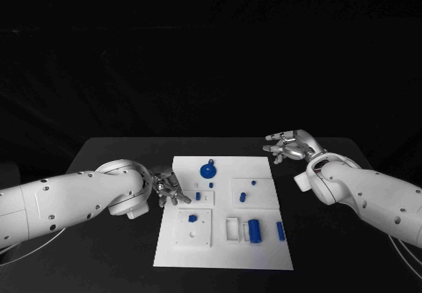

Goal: Assemble the parts on the task board

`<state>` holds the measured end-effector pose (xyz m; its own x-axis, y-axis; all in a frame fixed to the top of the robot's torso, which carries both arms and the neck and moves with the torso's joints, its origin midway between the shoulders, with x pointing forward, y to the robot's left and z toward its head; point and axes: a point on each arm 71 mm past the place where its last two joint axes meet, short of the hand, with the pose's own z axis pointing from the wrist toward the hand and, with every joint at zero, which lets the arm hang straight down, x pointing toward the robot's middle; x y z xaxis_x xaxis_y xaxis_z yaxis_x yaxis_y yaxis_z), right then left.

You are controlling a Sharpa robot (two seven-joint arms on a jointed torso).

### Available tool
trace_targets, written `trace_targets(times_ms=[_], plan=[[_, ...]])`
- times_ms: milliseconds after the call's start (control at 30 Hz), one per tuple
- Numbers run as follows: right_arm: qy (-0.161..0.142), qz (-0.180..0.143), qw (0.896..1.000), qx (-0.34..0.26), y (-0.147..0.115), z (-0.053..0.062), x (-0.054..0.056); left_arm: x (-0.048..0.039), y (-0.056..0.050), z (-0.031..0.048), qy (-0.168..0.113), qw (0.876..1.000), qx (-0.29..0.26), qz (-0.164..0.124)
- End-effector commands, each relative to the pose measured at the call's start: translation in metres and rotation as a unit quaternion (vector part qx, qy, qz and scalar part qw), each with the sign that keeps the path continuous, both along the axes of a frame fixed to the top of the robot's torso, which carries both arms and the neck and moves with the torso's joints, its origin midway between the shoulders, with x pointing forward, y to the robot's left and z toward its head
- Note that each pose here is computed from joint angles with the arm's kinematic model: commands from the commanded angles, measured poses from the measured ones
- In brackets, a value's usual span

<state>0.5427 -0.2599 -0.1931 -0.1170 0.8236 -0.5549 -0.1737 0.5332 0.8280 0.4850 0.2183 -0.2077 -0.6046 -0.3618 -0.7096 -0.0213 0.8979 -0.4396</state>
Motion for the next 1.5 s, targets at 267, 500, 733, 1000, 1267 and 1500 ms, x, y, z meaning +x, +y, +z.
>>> trace_targets(times_ms=[267,500,733,1000,1267,1500], plan=[[0.003,0.008,1.0,-0.001,0.002,-0.004,-0.002,-0.0145,-0.015,-0.0007,-0.041,0.995,0.084,-0.041],[0.004,0.008,1.0,-0.002,0.002,-0.006,-0.003,-0.0225,-0.031,0.0006,-0.103,0.985,0.106,-0.086],[0.005,0.007,1.0,-0.003,0.0,-0.008,-0.004,-0.0334,-0.044,0.0004,-0.17,0.972,0.097,-0.13],[0.006,0.006,1.0,-0.003,-0.002,-0.009,-0.004,-0.0436,-0.053,-0.0063,-0.203,0.962,0.088,-0.161],[0.007,0.006,1.0,-0.004,-0.003,-0.01,-0.005,-0.0494,-0.059,-0.0122,-0.215,0.957,0.074,-0.18],[0.008,0.006,1.0,-0.004,-0.003,-0.011,-0.005,-0.0532,-0.062,-0.0202,-0.216,0.954,0.075,-0.196]])
